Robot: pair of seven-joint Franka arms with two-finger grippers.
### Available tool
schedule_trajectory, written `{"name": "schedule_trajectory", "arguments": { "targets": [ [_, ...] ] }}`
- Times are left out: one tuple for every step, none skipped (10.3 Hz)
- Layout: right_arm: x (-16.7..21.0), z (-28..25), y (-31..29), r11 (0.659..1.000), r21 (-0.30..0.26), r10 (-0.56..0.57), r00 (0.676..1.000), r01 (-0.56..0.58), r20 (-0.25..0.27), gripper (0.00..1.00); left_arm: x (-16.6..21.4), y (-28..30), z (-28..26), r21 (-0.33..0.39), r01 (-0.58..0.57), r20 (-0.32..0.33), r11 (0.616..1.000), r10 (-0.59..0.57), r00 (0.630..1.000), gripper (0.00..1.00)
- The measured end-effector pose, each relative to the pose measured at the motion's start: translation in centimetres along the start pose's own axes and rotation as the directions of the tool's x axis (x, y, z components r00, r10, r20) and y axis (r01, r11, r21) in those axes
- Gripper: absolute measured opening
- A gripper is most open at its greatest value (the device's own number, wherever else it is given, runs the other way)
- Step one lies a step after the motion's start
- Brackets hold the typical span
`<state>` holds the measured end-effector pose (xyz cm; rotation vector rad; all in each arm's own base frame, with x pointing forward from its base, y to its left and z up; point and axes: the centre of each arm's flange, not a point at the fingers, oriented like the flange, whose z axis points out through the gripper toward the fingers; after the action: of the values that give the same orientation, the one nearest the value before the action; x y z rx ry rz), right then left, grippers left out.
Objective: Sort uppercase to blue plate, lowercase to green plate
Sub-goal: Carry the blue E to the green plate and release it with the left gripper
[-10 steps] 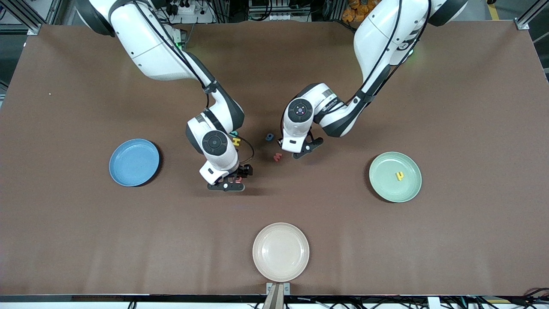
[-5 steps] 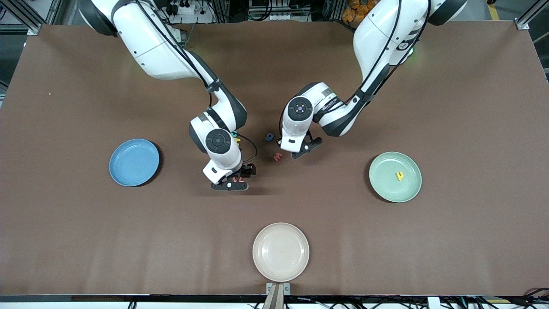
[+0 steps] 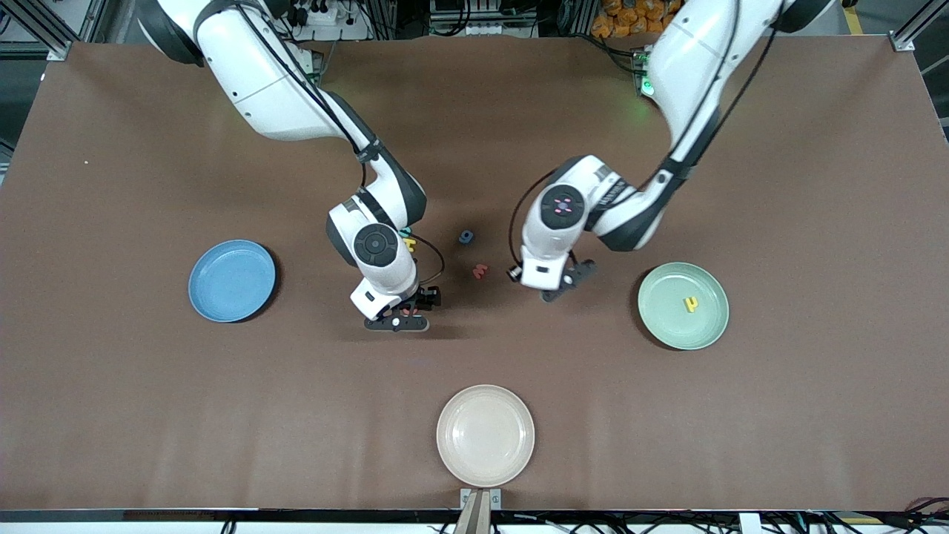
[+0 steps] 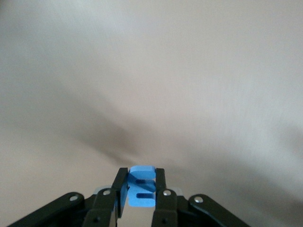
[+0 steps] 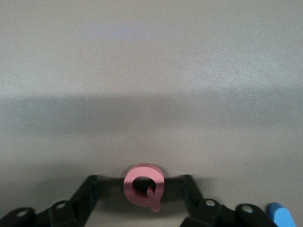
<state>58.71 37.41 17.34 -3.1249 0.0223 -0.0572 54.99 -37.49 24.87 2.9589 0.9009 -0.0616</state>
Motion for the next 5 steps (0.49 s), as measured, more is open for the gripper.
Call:
{"name": "schedule_trajectory", "arguments": {
  "targets": [
    [0.2,-0.3,-0.2,1.000,0.004,0.000,1.000,0.000,-0.005,0.54,3.9,-1.4,-2.5,-0.021,-0.009,-0.024,1.000,0.009,1.000,0.27],
    [0.3,-0.5,-0.2,1.000,0.006,0.000,1.000,0.000,-0.008,0.38,7.3,-2.8,-4.1,-0.028,-0.026,-0.039,0.999,0.025,0.999,0.27],
    [0.3,-0.6,-0.2,1.000,0.005,0.000,1.000,0.000,-0.008,0.36,10.3,-4.4,-5.0,-0.025,-0.052,-0.046,0.998,0.051,0.998,0.27],
    [0.3,-0.6,-0.2,1.000,0.005,-0.001,1.000,0.001,-0.008,0.36,12.7,-6.0,-5.2,-0.017,-0.075,-0.045,0.997,0.074,0.996,0.27],
    [0.3,-0.6,-0.2,1.000,0.005,-0.001,1.000,0.001,-0.008,0.36,14.7,-7.7,-5.0,-0.001,-0.088,-0.036,0.996,0.088,0.995,0.27]
  ]
}}
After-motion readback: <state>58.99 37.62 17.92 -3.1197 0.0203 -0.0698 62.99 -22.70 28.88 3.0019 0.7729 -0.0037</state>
